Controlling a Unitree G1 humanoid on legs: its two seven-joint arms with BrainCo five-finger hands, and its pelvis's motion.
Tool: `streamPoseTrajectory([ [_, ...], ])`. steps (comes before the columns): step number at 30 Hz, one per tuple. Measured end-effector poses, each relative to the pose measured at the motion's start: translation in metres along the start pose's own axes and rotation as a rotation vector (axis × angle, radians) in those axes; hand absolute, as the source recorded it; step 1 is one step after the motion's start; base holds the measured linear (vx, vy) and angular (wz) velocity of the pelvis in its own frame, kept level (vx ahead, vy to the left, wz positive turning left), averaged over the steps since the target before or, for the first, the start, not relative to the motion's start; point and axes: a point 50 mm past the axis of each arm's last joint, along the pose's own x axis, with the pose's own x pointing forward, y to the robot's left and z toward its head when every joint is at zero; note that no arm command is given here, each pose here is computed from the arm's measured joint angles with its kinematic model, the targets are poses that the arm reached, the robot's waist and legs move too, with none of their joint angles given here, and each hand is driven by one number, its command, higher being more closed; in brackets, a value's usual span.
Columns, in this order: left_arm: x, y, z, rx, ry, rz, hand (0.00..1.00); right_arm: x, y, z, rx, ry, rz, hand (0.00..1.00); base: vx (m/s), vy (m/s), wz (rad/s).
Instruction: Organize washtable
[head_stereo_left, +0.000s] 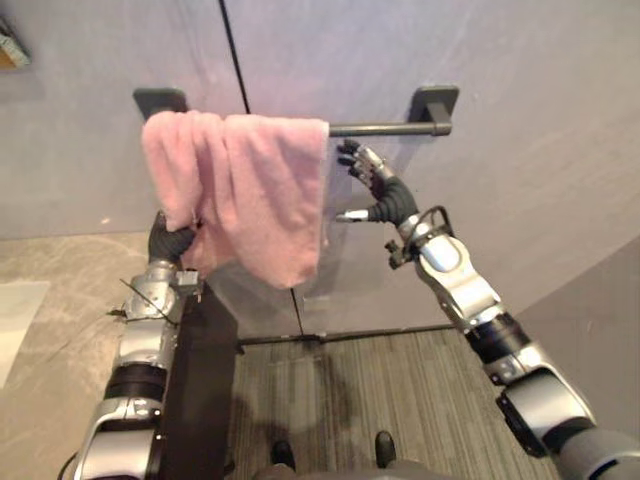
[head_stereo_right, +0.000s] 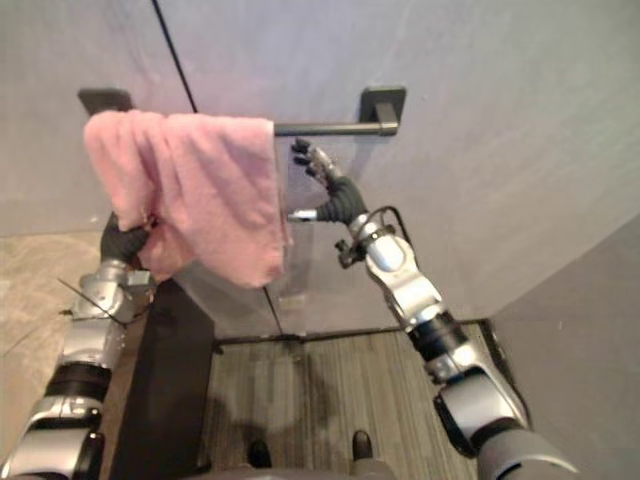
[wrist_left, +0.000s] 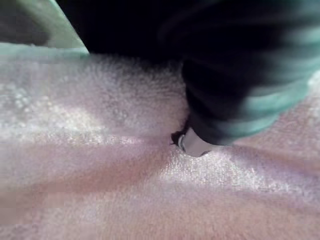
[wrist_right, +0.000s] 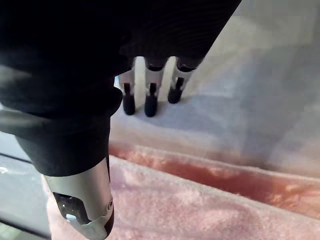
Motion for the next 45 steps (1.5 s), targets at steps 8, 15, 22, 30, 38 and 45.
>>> streamPoseTrajectory([
  [8,0.005,-0.005,0.005,-0.043,-0.018,0.008,1.00,0.032,0.006,0.014,-0.018,0.004,0.000,0.00,-0.04,-0.018,0.11],
  [15,0.009,-0.009,0.010,-0.054,-0.035,0.001,1.00,0.052,0.013,0.027,-0.026,-0.012,0.000,0.00,-0.03,-0.014,0.08],
  [22,0.013,-0.011,0.017,-0.075,-0.056,0.002,1.00,0.066,0.024,0.041,-0.017,-0.038,0.021,1.00,-0.02,-0.006,0.02],
  [30,0.014,-0.010,0.018,-0.078,-0.063,0.010,1.00,0.070,0.020,0.045,-0.024,-0.036,-0.003,1.00,-0.04,-0.007,0.00],
  [38,0.014,-0.008,0.027,-0.086,-0.101,0.027,1.00,0.065,0.002,0.041,-0.025,-0.029,-0.069,1.00,-0.02,-0.001,0.00],
  [45,0.014,-0.007,0.028,-0.087,-0.105,0.027,1.00,0.054,-0.035,0.040,-0.042,-0.018,-0.178,1.00,-0.06,0.000,-0.09],
])
